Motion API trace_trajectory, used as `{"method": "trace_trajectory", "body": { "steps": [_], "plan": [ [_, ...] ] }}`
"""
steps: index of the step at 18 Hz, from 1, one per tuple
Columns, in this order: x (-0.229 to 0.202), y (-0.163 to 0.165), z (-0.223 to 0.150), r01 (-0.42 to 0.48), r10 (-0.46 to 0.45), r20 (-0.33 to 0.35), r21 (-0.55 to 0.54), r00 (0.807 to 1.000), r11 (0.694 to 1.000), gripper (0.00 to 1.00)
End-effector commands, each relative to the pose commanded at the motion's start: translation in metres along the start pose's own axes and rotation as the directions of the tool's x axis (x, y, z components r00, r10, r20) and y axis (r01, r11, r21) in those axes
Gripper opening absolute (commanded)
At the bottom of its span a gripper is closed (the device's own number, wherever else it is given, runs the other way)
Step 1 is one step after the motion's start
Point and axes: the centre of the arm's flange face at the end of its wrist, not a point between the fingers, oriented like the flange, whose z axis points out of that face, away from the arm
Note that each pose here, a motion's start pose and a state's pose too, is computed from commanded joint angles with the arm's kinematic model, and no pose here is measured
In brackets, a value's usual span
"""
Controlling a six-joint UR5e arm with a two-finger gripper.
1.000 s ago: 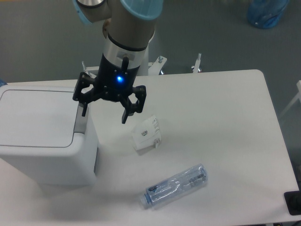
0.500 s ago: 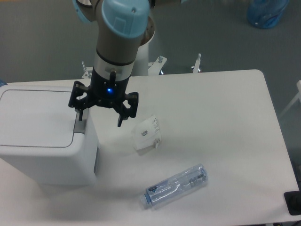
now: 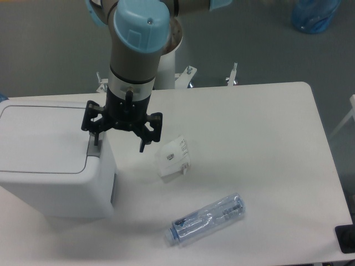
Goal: Open the trash can
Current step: 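Hold the gripper on the lid edge as the lid flips open, then raise the gripper and withdraw it from the open trash can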
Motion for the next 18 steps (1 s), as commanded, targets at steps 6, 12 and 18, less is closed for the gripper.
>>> {"method": "trace_trajectory", "body": {
  "steps": [6,12,18],
  "plan": [
    [-0.0011,0.0024,0.0026,0.005,-0.005,-0.002,-0.013,1.000,1.000,1.00],
    [-0.0013,0.0025,0.0026,0.006,-0.006,-0.001,-0.013,1.000,1.000,1.00],
    [-0.0016,0.0031,0.0047,0.009,-0.009,-0.002,-0.016,1.000,1.000,1.00]
  ]
}}
